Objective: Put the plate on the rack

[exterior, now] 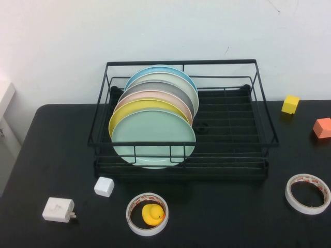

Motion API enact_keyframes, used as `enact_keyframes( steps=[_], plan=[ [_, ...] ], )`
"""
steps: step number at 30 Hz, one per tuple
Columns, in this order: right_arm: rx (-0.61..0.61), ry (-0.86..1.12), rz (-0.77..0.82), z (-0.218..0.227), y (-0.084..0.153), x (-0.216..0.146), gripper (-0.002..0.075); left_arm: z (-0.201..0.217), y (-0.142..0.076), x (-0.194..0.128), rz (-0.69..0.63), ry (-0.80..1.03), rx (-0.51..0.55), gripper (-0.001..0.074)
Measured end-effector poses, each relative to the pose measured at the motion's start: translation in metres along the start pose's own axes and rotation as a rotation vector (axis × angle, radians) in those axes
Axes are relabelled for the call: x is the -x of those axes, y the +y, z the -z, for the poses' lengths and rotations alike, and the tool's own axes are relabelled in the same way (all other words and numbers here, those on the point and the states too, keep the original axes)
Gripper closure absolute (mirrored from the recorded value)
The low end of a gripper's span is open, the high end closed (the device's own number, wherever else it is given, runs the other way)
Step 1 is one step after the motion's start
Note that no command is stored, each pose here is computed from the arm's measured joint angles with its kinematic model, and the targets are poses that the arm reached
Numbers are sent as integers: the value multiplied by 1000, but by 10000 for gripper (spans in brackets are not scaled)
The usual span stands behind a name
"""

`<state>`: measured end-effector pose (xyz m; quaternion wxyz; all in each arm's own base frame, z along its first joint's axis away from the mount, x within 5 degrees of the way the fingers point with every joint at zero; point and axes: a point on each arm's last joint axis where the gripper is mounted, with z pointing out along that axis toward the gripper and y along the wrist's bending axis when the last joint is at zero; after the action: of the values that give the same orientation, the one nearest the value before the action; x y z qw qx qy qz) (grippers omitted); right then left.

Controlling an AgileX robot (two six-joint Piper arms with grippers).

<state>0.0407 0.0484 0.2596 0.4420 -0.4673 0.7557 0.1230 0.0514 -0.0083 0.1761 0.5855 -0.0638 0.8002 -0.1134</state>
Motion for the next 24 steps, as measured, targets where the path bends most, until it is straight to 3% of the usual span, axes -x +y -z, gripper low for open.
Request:
enact_keyframes(
  steps=[24],
  plan=[
    [0,0,0,0,0,0,728,0,0,0,-34,0,-4,737]
  ],
)
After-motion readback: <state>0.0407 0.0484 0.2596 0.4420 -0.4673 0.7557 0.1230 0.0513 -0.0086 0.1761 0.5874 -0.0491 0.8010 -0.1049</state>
